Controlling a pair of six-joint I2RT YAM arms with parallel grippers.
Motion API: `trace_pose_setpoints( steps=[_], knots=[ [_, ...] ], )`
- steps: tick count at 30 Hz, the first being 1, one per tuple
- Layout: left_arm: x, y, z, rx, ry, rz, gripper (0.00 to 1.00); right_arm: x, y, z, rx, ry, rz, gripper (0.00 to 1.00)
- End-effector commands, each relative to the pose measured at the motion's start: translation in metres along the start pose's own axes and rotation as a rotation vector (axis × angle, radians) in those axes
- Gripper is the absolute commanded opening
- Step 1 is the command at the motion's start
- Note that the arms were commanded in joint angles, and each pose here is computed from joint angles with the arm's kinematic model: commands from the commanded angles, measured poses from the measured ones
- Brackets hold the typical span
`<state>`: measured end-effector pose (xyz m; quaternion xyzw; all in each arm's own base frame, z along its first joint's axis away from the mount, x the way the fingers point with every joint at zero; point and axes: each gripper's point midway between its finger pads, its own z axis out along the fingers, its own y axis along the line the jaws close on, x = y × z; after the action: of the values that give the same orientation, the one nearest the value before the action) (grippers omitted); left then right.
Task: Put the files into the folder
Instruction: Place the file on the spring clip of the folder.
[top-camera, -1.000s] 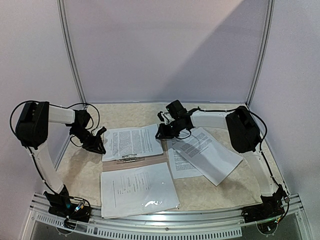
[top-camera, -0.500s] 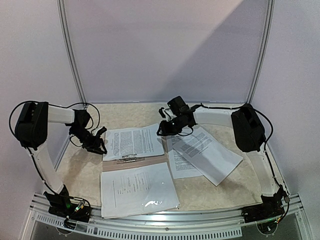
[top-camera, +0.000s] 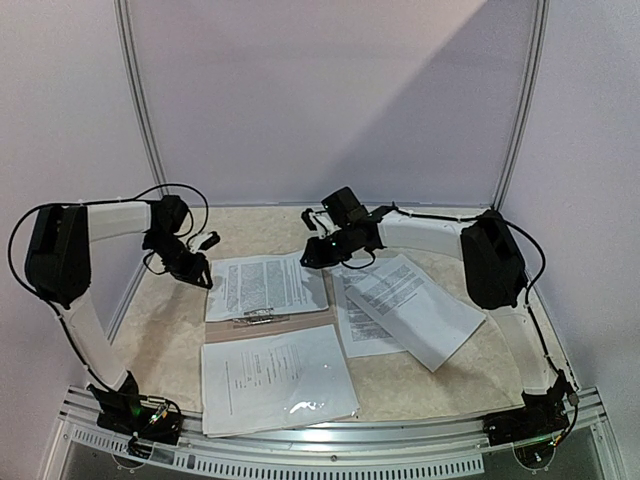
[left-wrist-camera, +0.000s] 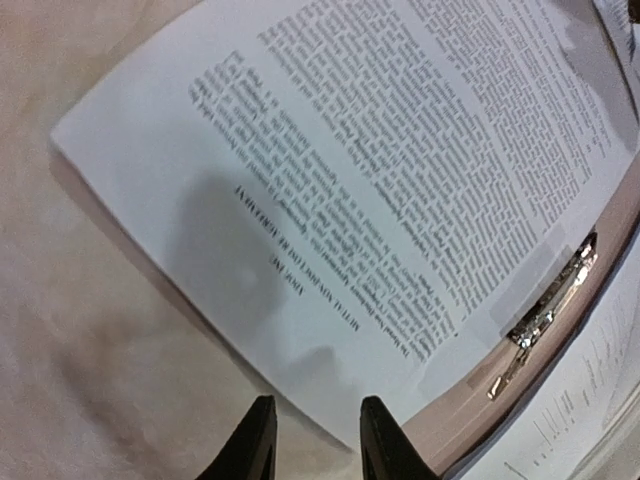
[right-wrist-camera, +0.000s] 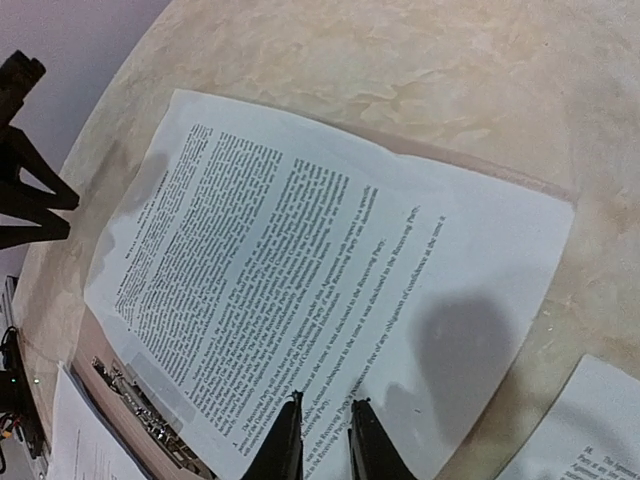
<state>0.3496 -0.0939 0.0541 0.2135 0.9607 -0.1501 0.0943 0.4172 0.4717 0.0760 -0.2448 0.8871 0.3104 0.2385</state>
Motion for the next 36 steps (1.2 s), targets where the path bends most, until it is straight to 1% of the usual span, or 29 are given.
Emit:
trace_pose_setpoints(
  steps=[1,5,11,20,26,31,36],
  knots=[
    [-0.017,0.007,0.026,-0.136,0.058,0.153,0.31,0.025,0.002,0.024,-0.016,0.063,0.044,0.15],
    [-0.014,0.008,0.041,-0.158,0.124,0.188,0.31,0.037,-0.003,0.031,-0.009,0.098,0.066,0.14],
    [0.007,-0.01,0.049,-0.148,0.19,0.246,0.31,0.05,-0.007,0.038,-0.011,0.123,0.077,0.13],
    [0.015,-0.013,0.043,-0.16,0.202,0.265,0.31,0.058,-0.007,0.039,-0.026,0.14,0.091,0.11],
    [0.013,-0.009,0.044,-0.175,0.204,0.27,0.31,0.061,-0.005,0.036,-0.036,0.151,0.101,0.09],
    [0.009,-0.01,0.045,-0.169,0.199,0.271,0.32,0.072,-0.002,0.035,-0.032,0.177,0.103,0.09],
    [0.012,-0.012,0.046,-0.154,0.204,0.266,0.32,0.072,0.0,0.028,-0.03,0.167,0.1,0.09]
  ],
)
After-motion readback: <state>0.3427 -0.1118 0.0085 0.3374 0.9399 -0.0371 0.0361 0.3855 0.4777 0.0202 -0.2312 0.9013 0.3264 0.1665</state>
